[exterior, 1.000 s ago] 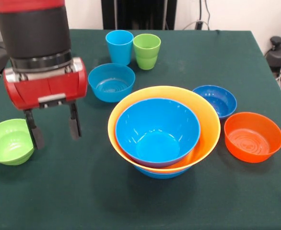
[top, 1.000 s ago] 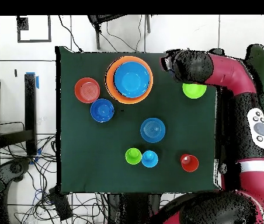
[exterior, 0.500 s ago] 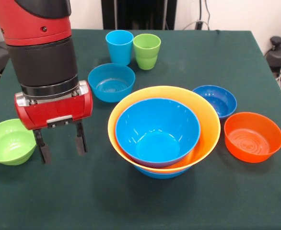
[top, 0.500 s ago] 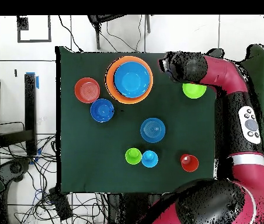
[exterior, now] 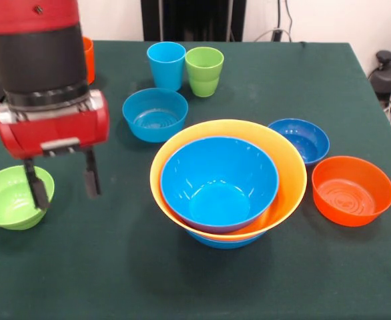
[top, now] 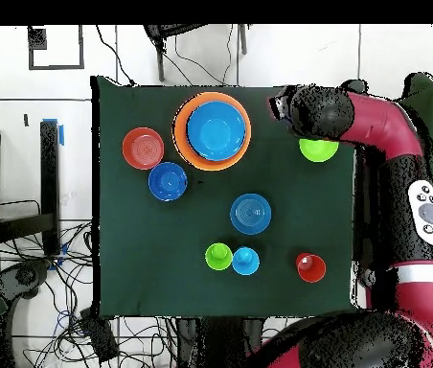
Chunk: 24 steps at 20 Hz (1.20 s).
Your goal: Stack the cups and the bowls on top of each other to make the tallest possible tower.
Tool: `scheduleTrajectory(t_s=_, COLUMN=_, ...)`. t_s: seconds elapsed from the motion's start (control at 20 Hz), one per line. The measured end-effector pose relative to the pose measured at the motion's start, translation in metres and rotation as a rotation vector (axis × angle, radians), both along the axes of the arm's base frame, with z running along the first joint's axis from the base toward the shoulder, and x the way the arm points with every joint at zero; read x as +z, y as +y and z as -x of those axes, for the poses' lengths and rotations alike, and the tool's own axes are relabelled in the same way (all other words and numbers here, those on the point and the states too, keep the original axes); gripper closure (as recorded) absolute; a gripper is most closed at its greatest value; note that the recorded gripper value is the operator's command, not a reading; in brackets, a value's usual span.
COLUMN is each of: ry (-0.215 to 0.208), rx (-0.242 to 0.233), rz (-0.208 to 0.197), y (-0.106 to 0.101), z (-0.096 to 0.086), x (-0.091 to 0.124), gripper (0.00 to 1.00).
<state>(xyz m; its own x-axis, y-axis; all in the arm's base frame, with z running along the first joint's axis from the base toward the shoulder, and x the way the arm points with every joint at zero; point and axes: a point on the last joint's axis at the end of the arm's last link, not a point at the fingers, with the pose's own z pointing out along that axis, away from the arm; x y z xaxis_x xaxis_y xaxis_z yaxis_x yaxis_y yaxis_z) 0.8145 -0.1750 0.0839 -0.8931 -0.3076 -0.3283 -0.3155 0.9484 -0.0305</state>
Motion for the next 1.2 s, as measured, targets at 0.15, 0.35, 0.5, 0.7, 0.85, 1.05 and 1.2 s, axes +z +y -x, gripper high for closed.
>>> scheduleTrajectory(t_s=0.15, ry=-0.003, rx=-0.006, rz=0.009, y=-0.011, z=0.005, x=0.011, gripper=0.0)
scheduleTrajectory(t_s=0.35, ry=-0.011, rx=-0.025, rz=0.026, y=-0.037, z=0.02, x=0.03, gripper=0.0)
scheduleTrajectory(t_s=0.5, ry=-0.024, rx=-0.039, rz=0.038, y=-0.054, z=0.034, x=0.038, gripper=0.0)
scheduleTrajectory(t_s=0.7, ry=-0.035, rx=-0.038, rz=0.047, y=-0.06, z=0.051, x=0.044, gripper=0.0)
scheduleTrajectory(t_s=0.85, ry=-0.03, rx=-0.018, rz=0.057, y=-0.052, z=0.065, x=0.049, gripper=0.0)
scheduleTrajectory(t_s=1.05, ry=-0.002, rx=0.017, rz=0.067, y=-0.034, z=0.084, x=0.055, gripper=0.0)
scheduleTrajectory(t_s=1.2, ry=0.017, rx=0.033, rz=0.074, y=-0.026, z=0.094, x=0.057, gripper=0.0)
